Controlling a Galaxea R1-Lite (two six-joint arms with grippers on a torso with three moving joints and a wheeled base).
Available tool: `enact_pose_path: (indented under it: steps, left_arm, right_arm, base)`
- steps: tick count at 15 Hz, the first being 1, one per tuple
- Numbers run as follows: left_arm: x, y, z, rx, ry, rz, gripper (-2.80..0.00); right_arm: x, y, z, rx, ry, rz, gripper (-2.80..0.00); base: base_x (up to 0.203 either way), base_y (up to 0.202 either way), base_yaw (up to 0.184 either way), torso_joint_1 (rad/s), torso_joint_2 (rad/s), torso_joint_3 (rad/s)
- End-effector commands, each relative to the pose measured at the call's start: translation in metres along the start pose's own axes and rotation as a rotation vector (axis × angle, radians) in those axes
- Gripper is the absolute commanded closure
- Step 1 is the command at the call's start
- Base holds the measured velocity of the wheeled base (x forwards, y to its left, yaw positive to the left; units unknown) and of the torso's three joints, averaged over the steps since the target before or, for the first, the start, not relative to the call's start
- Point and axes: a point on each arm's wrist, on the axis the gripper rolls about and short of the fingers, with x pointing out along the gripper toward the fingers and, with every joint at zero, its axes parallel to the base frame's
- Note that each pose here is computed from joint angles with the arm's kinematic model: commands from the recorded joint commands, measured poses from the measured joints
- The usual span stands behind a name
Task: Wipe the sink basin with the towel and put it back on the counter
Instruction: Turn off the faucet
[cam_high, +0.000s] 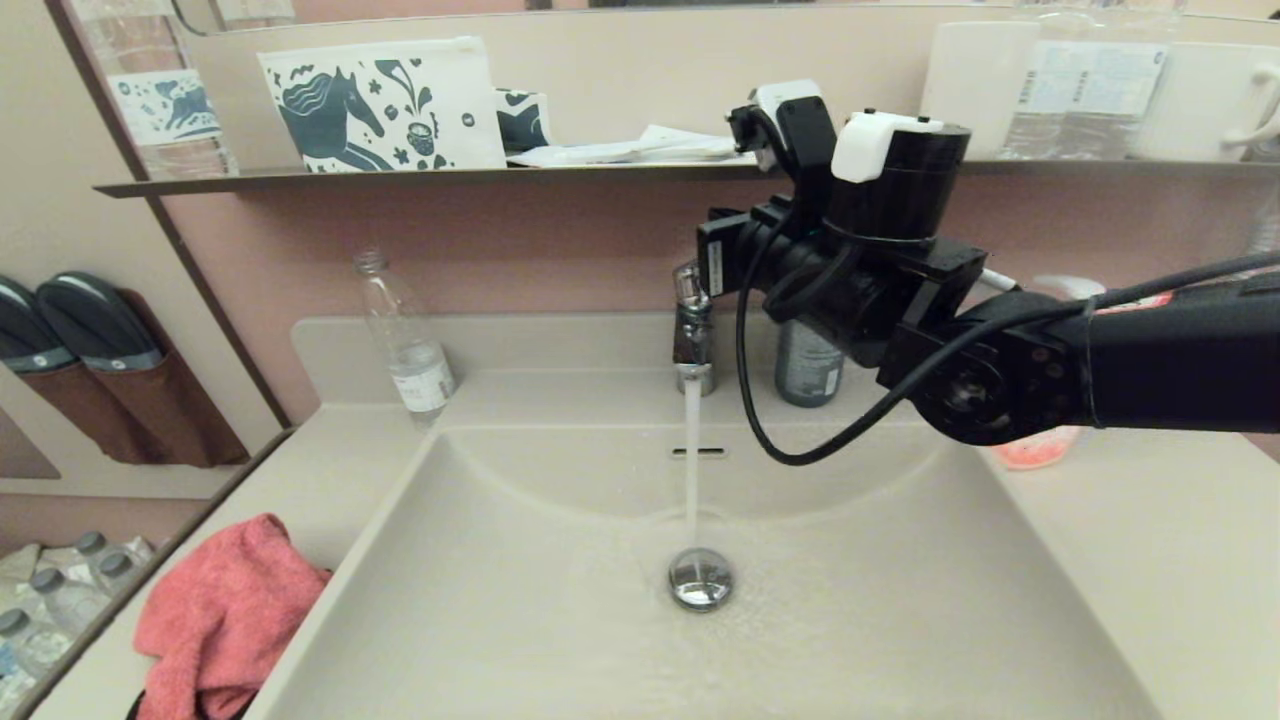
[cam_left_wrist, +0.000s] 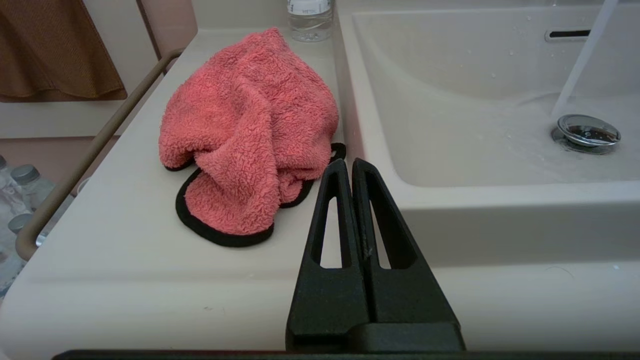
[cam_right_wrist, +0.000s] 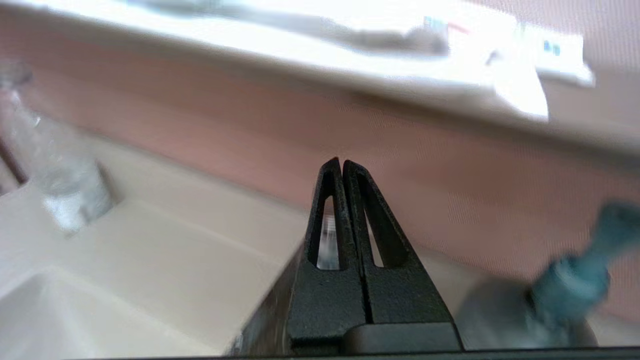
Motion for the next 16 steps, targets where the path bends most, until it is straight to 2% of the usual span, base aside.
enact_pose_path:
  steps: [1,5,10,16]
  left_arm:
    - [0.0,0.0,0.0,0.0,0.0,0.0,0.0]
    - [0.0,0.0,0.0,0.0,0.0,0.0,0.0]
    - [0.0,0.0,0.0,0.0,0.0,0.0,0.0]
    - [0.0,0.0,0.0,0.0,0.0,0.0,0.0]
  right_arm:
    - [0.019,0.003,-0.015,-0.011,0.017,-0.016,0.0]
    - [0.03,-0.002,-0.014,-0.02,0.037,-0.036,0.0]
    - [0.027,-0.003,-0.021,-0.044,0.124,-0.042,0.0]
    - [0.008,-0.008,-0.015,-0.071,0.23,-0.03,0.0]
  base:
    - [0.0,0.0,0.0,0.0,0.0,0.0]
    - [0.0,0.0,0.0,0.0,0.0,0.0]
    - [0.0,0.0,0.0,0.0,0.0,0.0]
    - [0.0,0.0,0.0,0.0,0.0,0.0]
